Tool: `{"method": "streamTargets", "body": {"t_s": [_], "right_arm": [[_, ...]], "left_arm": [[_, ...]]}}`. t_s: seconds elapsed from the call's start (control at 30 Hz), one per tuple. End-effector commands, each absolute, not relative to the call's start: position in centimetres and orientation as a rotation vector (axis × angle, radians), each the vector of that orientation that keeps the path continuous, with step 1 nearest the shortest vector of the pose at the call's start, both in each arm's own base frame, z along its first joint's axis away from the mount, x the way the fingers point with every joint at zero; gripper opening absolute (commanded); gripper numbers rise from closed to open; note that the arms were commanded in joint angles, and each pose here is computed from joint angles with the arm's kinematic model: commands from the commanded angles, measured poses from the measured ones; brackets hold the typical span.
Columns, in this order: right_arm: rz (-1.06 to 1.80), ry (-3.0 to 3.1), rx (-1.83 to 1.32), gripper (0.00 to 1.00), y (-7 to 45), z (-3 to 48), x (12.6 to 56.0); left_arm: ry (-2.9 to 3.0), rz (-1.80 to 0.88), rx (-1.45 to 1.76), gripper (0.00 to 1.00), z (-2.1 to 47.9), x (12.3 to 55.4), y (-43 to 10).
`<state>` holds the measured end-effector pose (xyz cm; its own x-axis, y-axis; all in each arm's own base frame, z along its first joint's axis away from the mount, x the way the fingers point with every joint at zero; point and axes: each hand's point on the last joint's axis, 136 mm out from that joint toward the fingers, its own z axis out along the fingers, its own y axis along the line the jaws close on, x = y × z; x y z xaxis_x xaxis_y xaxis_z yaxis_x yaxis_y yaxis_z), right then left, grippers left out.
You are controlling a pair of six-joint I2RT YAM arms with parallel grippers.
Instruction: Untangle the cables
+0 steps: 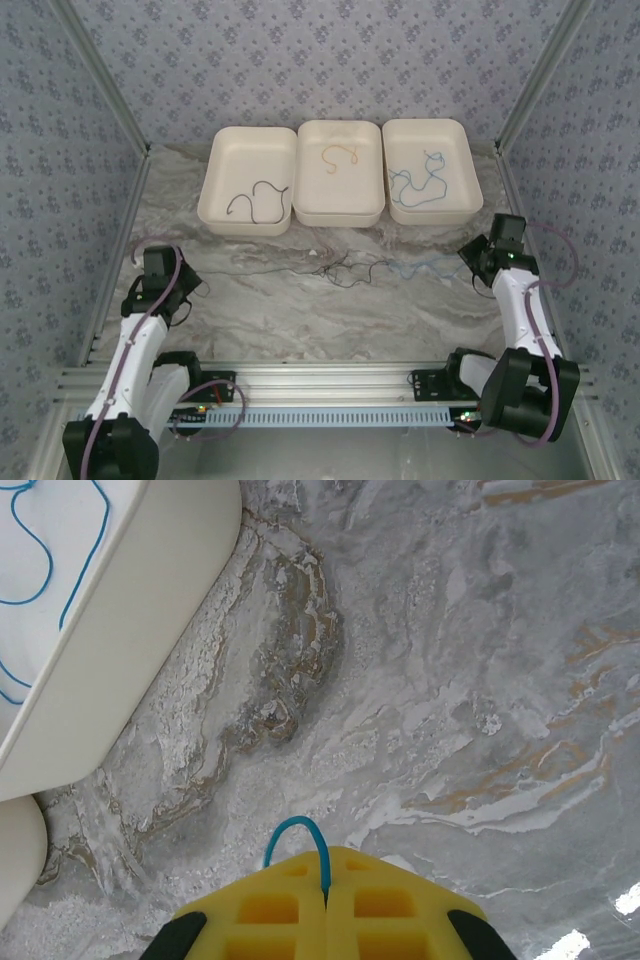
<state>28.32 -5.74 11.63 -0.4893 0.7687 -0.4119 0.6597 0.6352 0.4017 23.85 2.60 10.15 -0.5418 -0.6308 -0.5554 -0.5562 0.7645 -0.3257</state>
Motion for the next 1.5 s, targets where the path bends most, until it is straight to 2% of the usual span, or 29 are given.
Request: {"method": "streamTargets", "body": {"t_s": [0.0,0.3,0.4,0.5,0.53,0.63,0.73,0.87,0.93,1.03,1.13,1.23,1.47], "right_arm": [[0.285,2.297,1.079,0.0,-4.9,11.7,28.9],[0.391,2.428,0.84,0.0,2.4,11.1,30.2],[0.341,2.449,0.814,0.24,2.9,11.2,29.5],[0.306,2.378,0.835,0.41,2.2,13.2,28.2],[0.295,2.341,0.834,0.45,1.8,14.4,27.7],[0.305,2.268,0.781,0.49,1.9,17.5,26.6],[0.374,2.252,0.598,0.49,5.0,19.7,26.6],[0.533,2.23,-0.013,0.46,15.6,20.9,26.8],[0.566,2.257,-0.327,0.46,21.1,19.6,25.6],[0.527,2.353,-0.627,0.45,26.1,16.5,24.7],[0.39,2.453,-0.8,0.41,28.6,12.5,24.9],[0.212,2.509,-0.835,0.41,28.5,9.6,26.2],[0.106,2.557,-0.85,0.41,28.5,6.5,27.5]], "left_arm": [[2.242,-0.238,-0.866,0.0,11.8,24.7,1.7],[2.244,-0.486,-0.787,0.0,12.1,26.3,-2.0],[2.24,-0.538,-0.756,0.0,12.6,26.6,-3.0],[2.238,-0.538,-0.751,0.0,12.9,26.5,-3.2],[2.233,-0.54,-0.748,0.0,13.1,26.4,-3.2],[2.221,-0.547,-0.747,0.0,13.5,26.3,-3.2],[2.217,-0.56,-0.745,0.0,13.6,26.2,-3.4],[2.213,-0.561,-0.738,0.0,13.7,26.3,-3.4],[2.219,-0.559,-0.735,0.0,13.7,26.3,-3.5],[2.222,-0.557,-0.73,0.0,13.7,26.4,-3.5],[2.224,-0.561,-0.73,0.0,13.7,26.5,-3.6],[2.225,-0.568,-0.728,0.0,13.7,26.7,-3.7],[2.232,-0.568,-0.718,0.0,13.7,26.9,-3.9]]}}
